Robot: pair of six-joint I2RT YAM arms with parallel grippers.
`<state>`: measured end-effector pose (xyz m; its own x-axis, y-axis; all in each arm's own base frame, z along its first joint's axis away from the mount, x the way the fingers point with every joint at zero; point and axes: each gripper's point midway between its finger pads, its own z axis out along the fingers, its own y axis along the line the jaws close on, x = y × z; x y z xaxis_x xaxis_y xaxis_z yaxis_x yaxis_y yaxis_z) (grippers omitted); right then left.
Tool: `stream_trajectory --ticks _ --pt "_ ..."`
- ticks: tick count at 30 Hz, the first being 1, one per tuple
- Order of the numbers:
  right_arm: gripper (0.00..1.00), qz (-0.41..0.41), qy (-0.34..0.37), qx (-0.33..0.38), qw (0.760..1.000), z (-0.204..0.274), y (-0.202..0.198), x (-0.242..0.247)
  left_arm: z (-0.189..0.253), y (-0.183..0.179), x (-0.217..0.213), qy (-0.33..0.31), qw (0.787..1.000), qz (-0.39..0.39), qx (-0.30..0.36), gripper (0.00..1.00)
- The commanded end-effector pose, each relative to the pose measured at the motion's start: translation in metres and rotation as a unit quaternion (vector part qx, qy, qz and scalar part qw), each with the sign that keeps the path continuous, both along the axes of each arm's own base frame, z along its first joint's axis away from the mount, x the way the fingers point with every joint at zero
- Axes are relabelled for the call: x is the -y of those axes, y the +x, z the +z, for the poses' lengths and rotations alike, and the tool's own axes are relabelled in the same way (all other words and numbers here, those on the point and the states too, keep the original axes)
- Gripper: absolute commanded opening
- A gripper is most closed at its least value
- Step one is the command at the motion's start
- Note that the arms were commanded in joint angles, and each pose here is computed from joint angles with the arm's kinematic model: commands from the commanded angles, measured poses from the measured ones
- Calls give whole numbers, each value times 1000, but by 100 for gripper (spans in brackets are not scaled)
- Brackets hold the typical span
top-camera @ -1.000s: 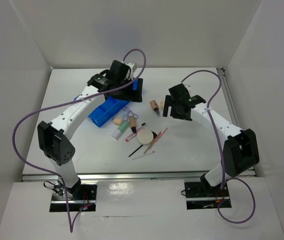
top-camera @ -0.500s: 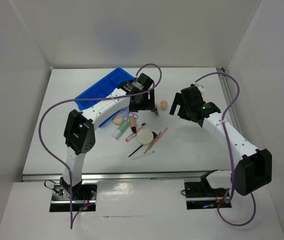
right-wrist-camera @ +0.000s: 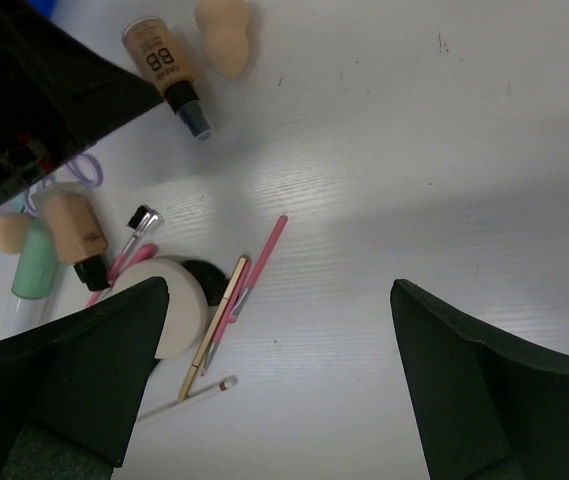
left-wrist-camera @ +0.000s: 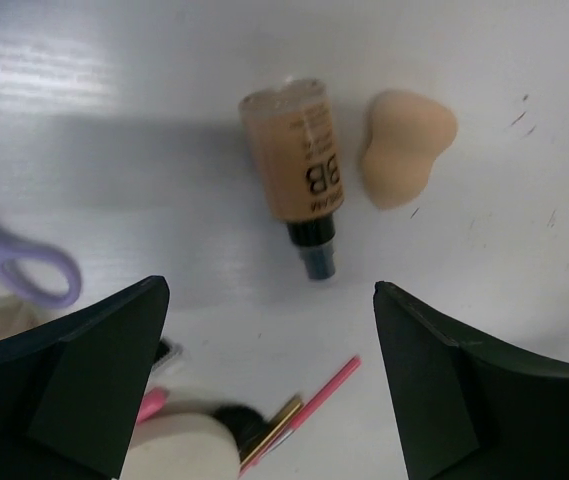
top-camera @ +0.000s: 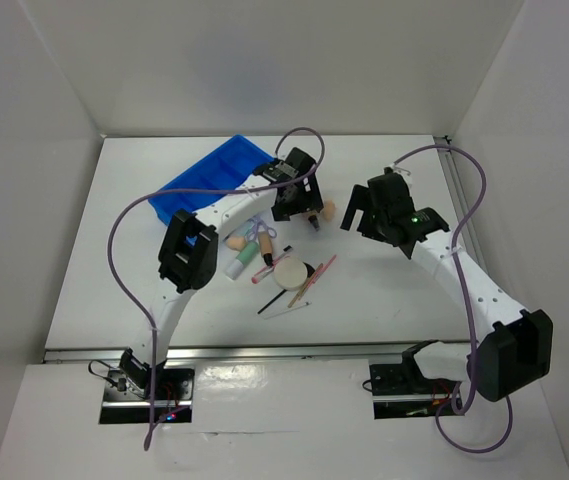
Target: Organize the makeup
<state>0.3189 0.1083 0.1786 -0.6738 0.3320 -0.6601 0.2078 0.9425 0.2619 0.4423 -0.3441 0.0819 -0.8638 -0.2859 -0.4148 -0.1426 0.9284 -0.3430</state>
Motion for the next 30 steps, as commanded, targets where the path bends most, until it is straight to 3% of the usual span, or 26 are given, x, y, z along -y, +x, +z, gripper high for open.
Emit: stream_trajectory --ticks 1,14,23,29,30 --pt "100 -4 -9 28 1000 18 0 8 5 25 10 -19 999 20 24 97" --pt "100 -11 -30 16 999 14 -8 17 -23 59 14 -18 998 52 31 81" --pt "100 -11 -47 6 999 8 -9 22 -39 53 13 -13 999 43 16 72" --pt "100 -15 -59 11 998 14 -6 26 -36 51 10 -3 999 23 24 49" --pt "100 -15 -59 11 998 14 -6 26 -30 51 10 -2 999 17 29 49"
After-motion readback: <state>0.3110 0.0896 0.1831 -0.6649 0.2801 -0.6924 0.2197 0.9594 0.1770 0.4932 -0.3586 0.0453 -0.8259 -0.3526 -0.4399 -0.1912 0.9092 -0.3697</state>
